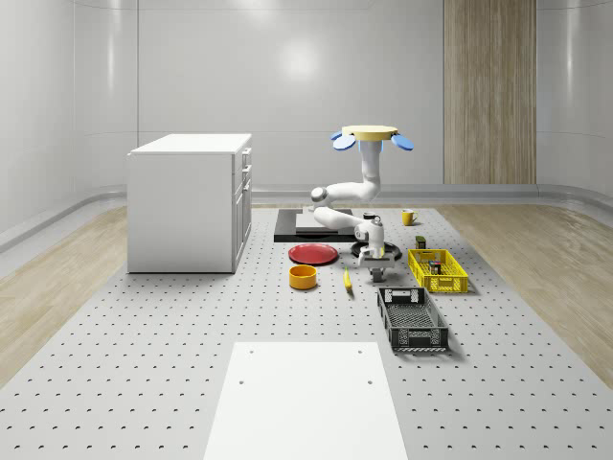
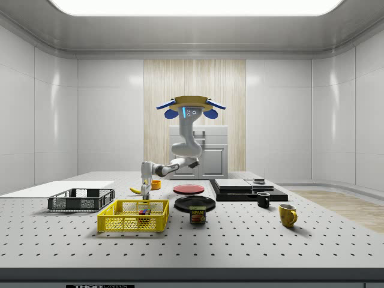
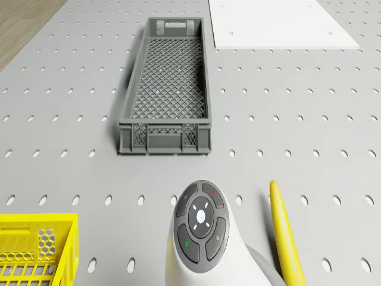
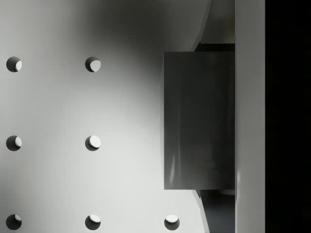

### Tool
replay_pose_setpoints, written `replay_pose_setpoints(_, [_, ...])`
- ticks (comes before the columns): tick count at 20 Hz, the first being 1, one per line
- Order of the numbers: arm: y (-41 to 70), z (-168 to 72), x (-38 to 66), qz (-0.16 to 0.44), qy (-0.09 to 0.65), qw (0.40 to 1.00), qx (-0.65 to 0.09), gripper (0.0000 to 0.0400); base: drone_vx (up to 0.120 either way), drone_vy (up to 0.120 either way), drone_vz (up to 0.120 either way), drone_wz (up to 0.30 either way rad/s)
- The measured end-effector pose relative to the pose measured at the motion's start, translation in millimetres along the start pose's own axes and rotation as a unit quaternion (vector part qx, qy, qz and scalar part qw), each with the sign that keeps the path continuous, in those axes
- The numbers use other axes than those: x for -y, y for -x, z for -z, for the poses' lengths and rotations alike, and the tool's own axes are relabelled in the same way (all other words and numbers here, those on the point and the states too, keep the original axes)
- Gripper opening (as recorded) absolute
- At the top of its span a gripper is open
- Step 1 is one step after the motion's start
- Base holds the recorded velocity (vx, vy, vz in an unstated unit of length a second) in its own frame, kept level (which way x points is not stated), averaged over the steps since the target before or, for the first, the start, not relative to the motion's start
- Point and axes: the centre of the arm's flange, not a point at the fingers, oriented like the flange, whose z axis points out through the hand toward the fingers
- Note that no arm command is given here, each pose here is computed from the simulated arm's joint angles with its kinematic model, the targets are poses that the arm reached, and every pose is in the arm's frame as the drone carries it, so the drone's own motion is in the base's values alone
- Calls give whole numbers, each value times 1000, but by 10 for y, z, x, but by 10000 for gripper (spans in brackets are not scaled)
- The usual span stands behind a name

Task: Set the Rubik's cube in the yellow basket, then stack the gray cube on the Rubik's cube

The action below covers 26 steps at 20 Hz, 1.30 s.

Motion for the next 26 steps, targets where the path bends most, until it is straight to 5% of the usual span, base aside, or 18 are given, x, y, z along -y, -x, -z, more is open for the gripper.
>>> replay_pose_setpoints(14, [1, 308, 0, 0, 0, 1000, 0, 250, 0, 0, 109, 0])
replay_pose_setpoints(21, [1, 324, 0, 0, 0, 1000, 0, 250, -51, 97, 120, 0])
replay_pose_setpoints(26, [1, 327, 0, 0, 0, 1000, 0, 250, -120, 120, 0, 0])
